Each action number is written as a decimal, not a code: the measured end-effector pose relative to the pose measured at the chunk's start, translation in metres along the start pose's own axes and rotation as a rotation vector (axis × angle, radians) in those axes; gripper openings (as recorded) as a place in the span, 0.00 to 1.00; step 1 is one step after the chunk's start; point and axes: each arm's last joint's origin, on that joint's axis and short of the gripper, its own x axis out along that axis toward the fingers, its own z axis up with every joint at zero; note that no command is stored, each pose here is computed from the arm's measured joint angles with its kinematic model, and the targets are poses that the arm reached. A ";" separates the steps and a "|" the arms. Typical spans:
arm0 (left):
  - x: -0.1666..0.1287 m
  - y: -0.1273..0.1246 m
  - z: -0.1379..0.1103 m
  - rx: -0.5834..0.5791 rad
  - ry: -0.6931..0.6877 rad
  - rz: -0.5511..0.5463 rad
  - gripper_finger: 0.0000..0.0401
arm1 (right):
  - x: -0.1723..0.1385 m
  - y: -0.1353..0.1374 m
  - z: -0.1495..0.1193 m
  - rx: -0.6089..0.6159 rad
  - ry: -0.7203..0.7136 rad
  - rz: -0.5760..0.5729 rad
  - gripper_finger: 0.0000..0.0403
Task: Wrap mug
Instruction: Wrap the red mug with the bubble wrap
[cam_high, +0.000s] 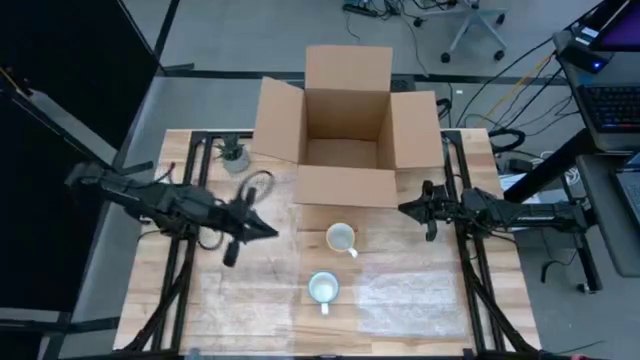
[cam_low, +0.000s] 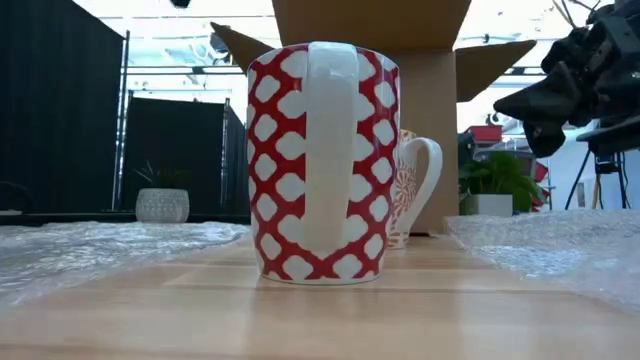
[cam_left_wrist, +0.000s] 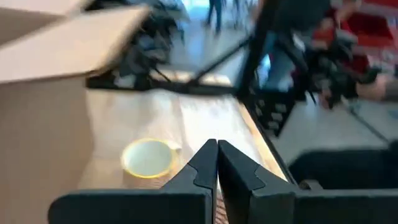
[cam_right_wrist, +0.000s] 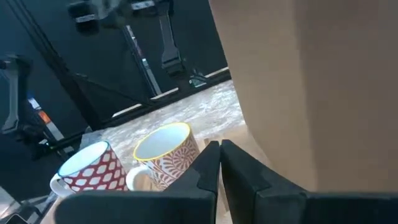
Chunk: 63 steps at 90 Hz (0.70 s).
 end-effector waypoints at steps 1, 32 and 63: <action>0.002 -0.002 0.002 0.000 0.015 0.003 0.00 | 0.000 0.000 0.000 0.000 0.001 0.000 0.00; 0.082 -0.054 0.032 0.117 0.247 0.110 0.00 | 0.000 0.000 -0.001 -0.001 0.011 -0.004 0.00; 0.122 -0.048 0.018 -0.003 0.281 0.117 0.01 | 0.000 0.000 -0.001 -0.002 0.015 -0.001 0.00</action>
